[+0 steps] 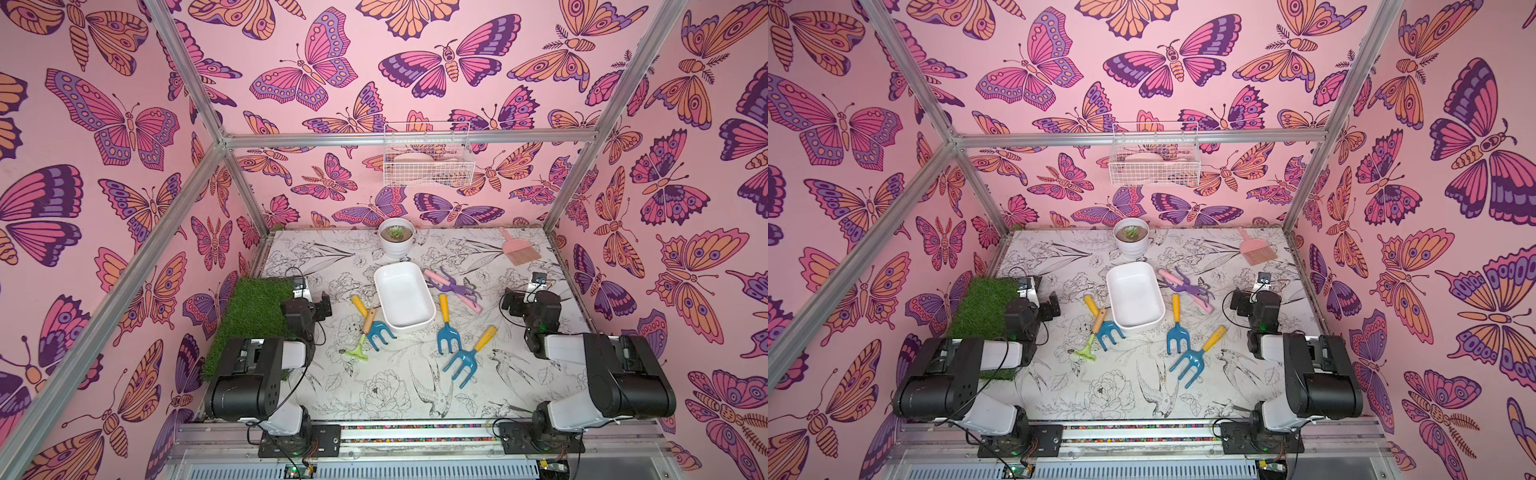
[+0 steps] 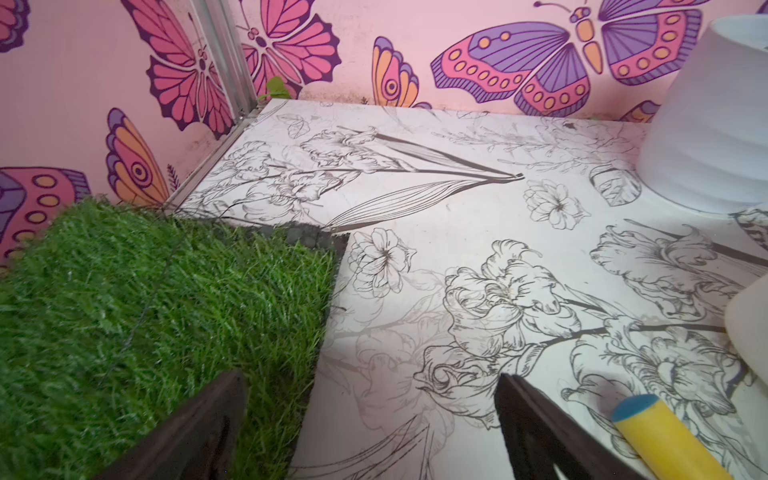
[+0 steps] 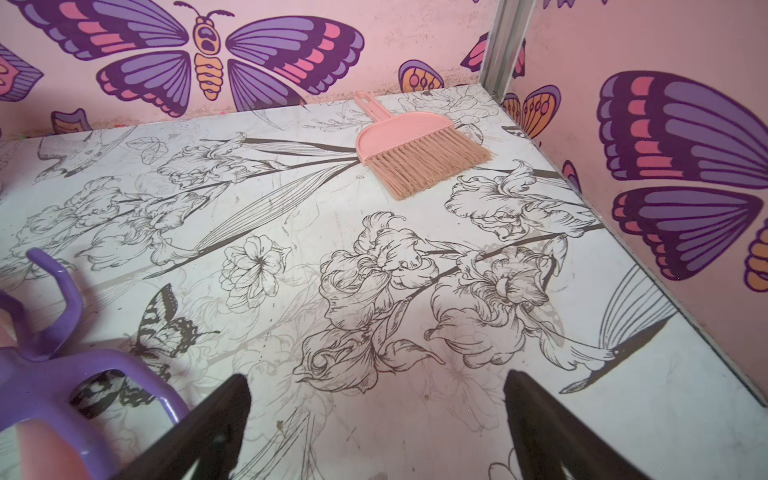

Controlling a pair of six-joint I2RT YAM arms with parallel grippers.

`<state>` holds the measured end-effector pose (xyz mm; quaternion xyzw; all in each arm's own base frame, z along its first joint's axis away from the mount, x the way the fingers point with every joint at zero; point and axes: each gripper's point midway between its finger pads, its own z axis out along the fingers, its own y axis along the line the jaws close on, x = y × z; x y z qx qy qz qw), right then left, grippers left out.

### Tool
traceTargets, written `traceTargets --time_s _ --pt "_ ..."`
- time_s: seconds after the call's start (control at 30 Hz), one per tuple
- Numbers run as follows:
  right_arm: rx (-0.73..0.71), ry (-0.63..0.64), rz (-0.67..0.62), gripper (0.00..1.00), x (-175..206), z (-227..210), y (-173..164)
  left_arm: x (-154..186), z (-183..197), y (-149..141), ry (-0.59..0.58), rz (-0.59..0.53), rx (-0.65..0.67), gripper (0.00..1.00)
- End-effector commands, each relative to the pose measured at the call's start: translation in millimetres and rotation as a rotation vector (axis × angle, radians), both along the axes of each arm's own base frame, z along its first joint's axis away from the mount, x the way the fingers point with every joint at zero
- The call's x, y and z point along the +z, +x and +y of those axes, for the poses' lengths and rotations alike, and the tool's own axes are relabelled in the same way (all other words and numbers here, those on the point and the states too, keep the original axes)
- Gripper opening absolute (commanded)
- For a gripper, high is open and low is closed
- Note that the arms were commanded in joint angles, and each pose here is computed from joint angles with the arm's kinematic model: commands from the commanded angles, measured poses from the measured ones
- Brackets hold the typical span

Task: Put the rake into the storage box
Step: Pick up the rake at the center of the board.

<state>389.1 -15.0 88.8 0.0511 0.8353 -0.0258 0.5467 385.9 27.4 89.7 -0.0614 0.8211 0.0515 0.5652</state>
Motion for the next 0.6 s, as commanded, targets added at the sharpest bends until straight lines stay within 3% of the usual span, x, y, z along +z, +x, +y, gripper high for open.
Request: traceTargets --time_s 0.0,0.1,0.17,0.27,0.33,0.43,0.57 --pt "-0.135 0.013 0.019 0.99 33 -21 4 22 3 -2 0.022 -0.024 0.029 1.0" --pt "-0.218 0.073 0.085 0.99 54 -29 -3 48 16 -8 0.016 0.009 0.128 1.0" --pt "-0.341 0.145 0.133 0.99 60 -42 -14 79 19 -11 -0.024 -0.044 0.158 1.0" --pt "-0.514 0.281 0.204 0.99 60 -59 -32 116 22 -20 -0.172 -0.122 0.225 1.0" --pt "-0.482 0.385 0.262 0.99 57 -50 -37 129 19 -24 -0.278 -0.119 0.238 1.0" --pt "-0.441 0.461 0.318 0.99 59 -36 -44 142 -6 -23 -0.407 -0.069 0.136 1.0" --pt "-0.274 0.532 0.404 0.84 66 -4 -45 152 -38 -24 -0.557 0.01 0.012 1.0"
